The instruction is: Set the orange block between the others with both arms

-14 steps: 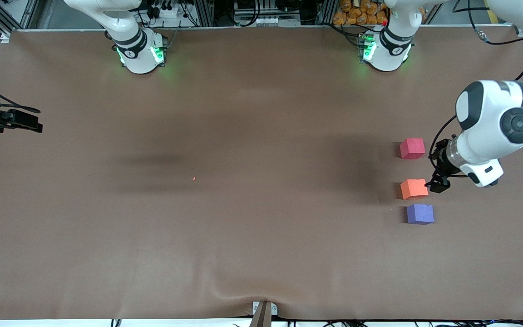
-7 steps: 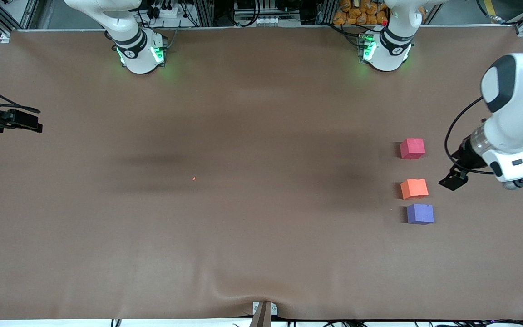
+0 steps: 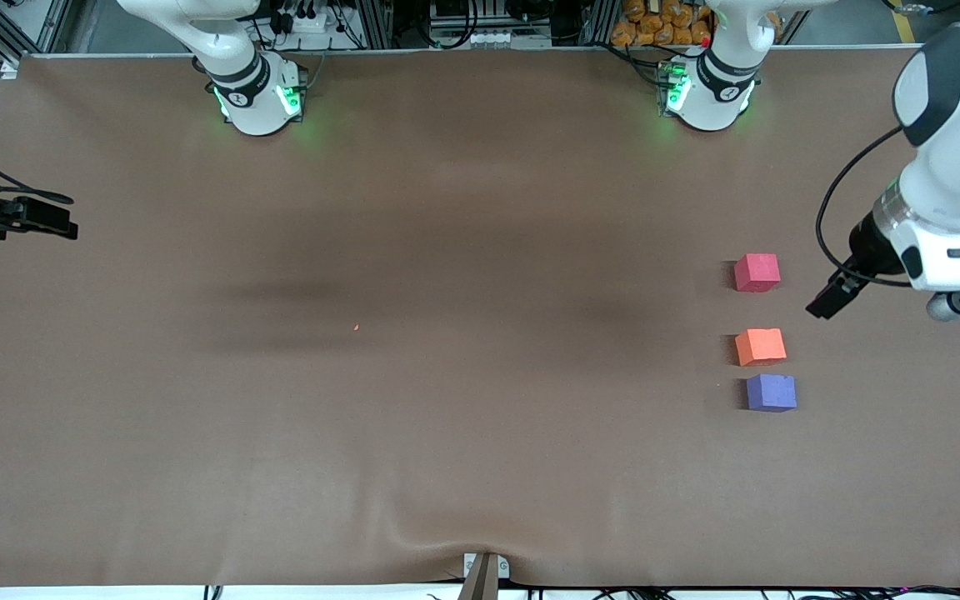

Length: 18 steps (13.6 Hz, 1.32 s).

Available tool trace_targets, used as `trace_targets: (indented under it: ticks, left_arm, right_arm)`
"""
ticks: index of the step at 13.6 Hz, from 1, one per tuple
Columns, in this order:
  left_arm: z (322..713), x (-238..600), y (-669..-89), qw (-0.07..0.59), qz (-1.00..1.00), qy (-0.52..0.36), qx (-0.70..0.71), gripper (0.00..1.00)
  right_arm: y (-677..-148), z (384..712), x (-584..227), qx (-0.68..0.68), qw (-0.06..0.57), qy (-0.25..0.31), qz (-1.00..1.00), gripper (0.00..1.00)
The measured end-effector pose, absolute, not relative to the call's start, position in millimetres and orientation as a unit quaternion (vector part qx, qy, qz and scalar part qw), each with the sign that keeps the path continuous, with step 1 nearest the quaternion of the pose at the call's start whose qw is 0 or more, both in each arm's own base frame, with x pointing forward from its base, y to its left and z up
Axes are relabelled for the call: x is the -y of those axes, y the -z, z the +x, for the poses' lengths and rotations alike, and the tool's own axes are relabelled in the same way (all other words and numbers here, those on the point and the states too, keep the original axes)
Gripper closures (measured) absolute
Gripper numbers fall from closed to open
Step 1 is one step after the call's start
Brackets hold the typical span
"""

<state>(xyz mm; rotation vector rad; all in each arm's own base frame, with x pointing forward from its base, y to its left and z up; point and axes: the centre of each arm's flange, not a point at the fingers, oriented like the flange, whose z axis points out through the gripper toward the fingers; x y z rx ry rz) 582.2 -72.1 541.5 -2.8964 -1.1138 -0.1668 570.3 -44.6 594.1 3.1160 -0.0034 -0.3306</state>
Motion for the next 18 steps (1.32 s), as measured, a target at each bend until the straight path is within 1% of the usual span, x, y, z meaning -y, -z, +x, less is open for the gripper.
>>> trace_targets:
  ticks: [3, 9, 14, 18]
  left_arm:
    - [571, 62, -562, 0.023, -0.962, 0.048, 0.266, 0.00]
    - [548, 49, -616, 0.021, -0.998, -0.017, 0.065, 0.00]
    - [536, 55, -644, 0.001, -0.999, -0.036, -0.003, 0.00]
    - [530, 54, -662, -0.002, -0.999, -0.038, -0.037, 0.00]
  right_arm:
    - [-603, 569, 42, -0.001, 0.001, 0.100, 0.995, 0.00]
    - [-604, 569, 41, -0.001, -0.009, 0.099, 0.995, 0.00]
    - [-605, 569, 42, 0.000, -0.004, 0.098, 0.995, 0.00]
    - [-605, 569, 43, 0.001, -0.004, 0.098, 0.995, 0.00]
